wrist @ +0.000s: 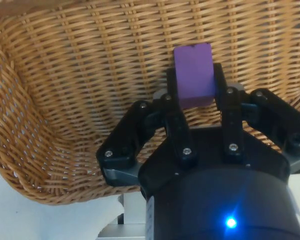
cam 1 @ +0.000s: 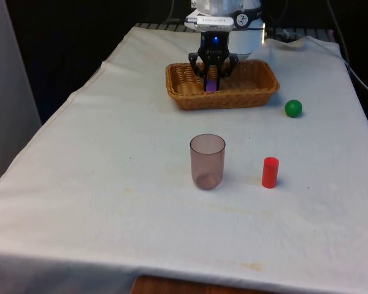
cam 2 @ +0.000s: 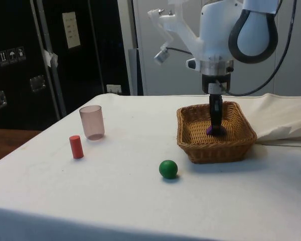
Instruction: Pick up the triangular block and place it into the basket.
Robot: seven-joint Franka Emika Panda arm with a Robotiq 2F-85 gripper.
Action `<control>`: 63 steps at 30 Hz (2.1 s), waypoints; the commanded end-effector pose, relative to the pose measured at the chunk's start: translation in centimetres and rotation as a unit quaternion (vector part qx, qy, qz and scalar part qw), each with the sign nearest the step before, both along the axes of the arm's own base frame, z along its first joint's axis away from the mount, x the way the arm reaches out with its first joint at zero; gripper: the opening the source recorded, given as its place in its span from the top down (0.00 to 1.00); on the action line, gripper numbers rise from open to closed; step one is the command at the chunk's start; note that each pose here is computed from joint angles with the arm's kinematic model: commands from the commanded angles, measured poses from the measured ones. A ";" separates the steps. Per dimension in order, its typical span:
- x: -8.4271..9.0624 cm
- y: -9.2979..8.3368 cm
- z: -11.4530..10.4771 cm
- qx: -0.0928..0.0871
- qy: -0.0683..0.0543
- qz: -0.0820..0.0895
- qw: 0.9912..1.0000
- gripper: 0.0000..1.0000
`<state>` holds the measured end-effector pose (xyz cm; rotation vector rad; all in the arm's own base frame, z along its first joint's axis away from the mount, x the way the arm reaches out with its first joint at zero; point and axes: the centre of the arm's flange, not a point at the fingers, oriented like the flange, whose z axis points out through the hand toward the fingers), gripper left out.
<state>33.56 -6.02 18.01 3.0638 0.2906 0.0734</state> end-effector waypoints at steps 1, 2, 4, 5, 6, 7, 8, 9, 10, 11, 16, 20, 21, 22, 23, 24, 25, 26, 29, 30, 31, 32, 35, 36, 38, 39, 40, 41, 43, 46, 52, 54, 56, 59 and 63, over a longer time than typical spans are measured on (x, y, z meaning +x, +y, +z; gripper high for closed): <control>0.0 0.0 0.0 0.000 -0.001 0.000 1.000 0.66; 0.0 0.0 0.0 0.000 -0.001 0.000 1.000 0.66; 0.0 0.0 0.0 0.000 0.000 0.000 1.000 0.64; 0.0 0.0 0.0 0.000 0.000 0.000 1.000 0.60; 0.0 0.0 0.0 0.000 0.000 0.000 1.000 0.56; 0.0 0.0 0.0 0.000 0.000 0.000 1.000 0.56; 0.0 0.0 0.0 0.000 0.000 0.000 1.000 0.51; 0.0 0.0 0.0 0.000 0.000 0.000 1.000 0.46; 0.0 0.0 0.0 0.000 0.000 0.000 1.000 0.42; 0.0 0.0 0.0 0.000 0.000 0.000 1.000 0.37; 0.0 0.0 0.0 0.000 0.000 0.000 1.000 0.09; 0.0 0.0 0.0 0.000 0.000 0.000 1.000 0.00; 0.0 0.0 0.0 0.000 0.000 0.000 1.000 0.00; 0.1 0.0 0.2 0.000 -0.001 0.000 1.000 0.00; 0.2 0.0 0.4 0.001 -0.002 0.000 1.000 0.00; 0.5 -0.1 0.8 0.002 -0.006 -0.002 1.000 0.00; 0.6 -0.2 1.0 0.002 -0.008 -0.001 1.000 0.00; 0.5 0.0 0.6 0.001 -0.009 -0.001 1.000 0.00; 1.1 -0.2 2.1 0.005 -0.014 -0.001 1.000 0.00; 1.2 -0.2 2.4 0.006 -0.017 -0.002 1.000 0.00; 1.3 -0.2 2.6 0.007 -0.017 -0.002 1.000 0.00; 1.4 -0.2 2.9 0.008 -0.018 -0.002 1.000 0.00; 1.7 -0.2 3.6 0.011 -0.021 -0.003 1.000 0.00; 1.8 -0.2 3.9 0.012 -0.022 -0.003 1.000 0.00; 2.2 -0.2 4.7 0.014 -0.025 -0.004 1.000 0.00; 2.4 -0.2 5.3 0.017 -0.026 -0.004 1.000 0.00; 2.5 -0.2 5.6 0.018 -0.026 -0.005 0.999 0.00; 2.7 -0.2 5.9 0.019 -0.028 -0.005 0.999 0.00; 3.1 -0.3 6.4 0.020 -0.030 -0.006 0.999 0.00; 3.5 -0.4 7.0 0.021 -0.032 -0.007 0.999 0.00; 5.0 -0.6 8.6 0.021 -0.039 -0.009 0.999 0.00; 5.2 -0.6 8.9 0.021 -0.040 -0.009 0.999 0.00; 5.9 -0.6 9.5 0.020 -0.042 -0.010 0.999 0.00; 6.6 -0.7 10.1 0.018 -0.044 -0.011 0.999 0.00; 7.1 -0.9 10.6 0.014 -0.049 -0.010 0.999 0.00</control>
